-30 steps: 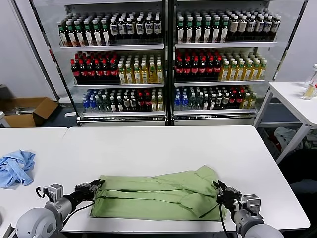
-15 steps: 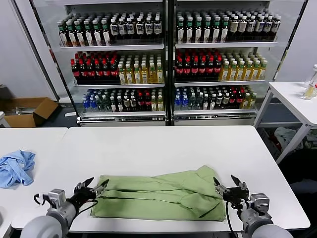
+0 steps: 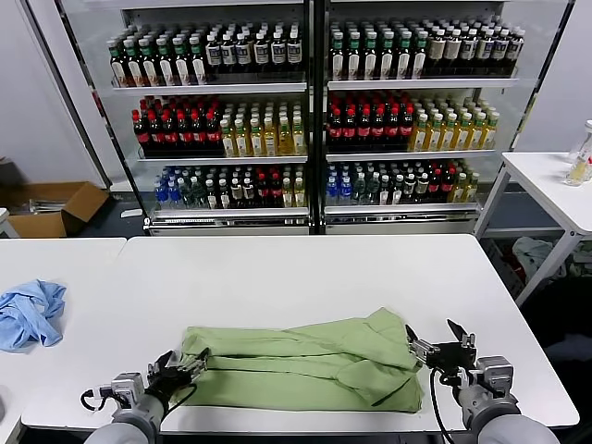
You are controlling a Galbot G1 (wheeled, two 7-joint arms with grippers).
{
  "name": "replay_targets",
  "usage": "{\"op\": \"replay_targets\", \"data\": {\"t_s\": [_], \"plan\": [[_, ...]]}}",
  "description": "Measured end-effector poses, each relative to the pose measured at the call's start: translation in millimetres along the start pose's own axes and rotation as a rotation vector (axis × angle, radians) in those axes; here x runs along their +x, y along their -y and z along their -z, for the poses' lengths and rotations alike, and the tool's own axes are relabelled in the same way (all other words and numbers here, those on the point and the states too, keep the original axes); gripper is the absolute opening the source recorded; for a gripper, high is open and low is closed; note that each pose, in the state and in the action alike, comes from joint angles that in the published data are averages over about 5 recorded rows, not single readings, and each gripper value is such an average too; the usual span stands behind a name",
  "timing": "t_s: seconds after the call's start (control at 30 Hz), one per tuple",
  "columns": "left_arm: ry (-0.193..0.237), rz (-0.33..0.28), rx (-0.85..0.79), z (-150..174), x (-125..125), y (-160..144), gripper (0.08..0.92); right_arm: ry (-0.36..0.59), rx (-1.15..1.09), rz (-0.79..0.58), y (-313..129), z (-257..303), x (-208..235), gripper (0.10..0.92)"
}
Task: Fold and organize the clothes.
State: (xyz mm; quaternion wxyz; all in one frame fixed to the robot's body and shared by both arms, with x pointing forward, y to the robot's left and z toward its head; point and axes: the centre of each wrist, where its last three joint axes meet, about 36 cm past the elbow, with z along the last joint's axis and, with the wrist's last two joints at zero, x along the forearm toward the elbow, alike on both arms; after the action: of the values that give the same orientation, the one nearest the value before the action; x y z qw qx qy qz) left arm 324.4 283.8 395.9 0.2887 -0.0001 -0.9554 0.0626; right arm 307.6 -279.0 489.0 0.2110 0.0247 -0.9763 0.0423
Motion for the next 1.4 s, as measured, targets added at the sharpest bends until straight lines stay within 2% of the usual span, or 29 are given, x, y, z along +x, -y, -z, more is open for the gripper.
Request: {"op": "replay_targets", "data": {"t_s": [0.47,0.63,0.73,0.9,1.2,1.3,1.4], "plan": [[-0.003,0.020,0.000,-10,-3,22,0.334,0.003,0.014,-0.019,1,-2,1,0.823],[0.018,0.049,-0.060,-6,-2,24,0.187,0.007,0.024,-0.027,1,-2,0,0.823],[0.050,0.082,-0.114,4,0,20,0.118,0.012,0.031,-0.031,2,-1,-1,0.823],[0.110,0.177,-0.209,29,5,-6,0.098,0.019,0.039,-0.035,3,1,-2,0.823],[0.173,0.383,-0.335,84,23,-91,0.098,0.025,0.050,-0.044,4,2,-8,0.823],[0.183,0.397,-0.329,95,31,-100,0.098,0.026,0.054,-0.043,2,2,-9,0.823],[0.196,0.350,-0.283,101,39,-89,0.098,0.027,0.060,-0.042,1,2,-9,0.823]]}}
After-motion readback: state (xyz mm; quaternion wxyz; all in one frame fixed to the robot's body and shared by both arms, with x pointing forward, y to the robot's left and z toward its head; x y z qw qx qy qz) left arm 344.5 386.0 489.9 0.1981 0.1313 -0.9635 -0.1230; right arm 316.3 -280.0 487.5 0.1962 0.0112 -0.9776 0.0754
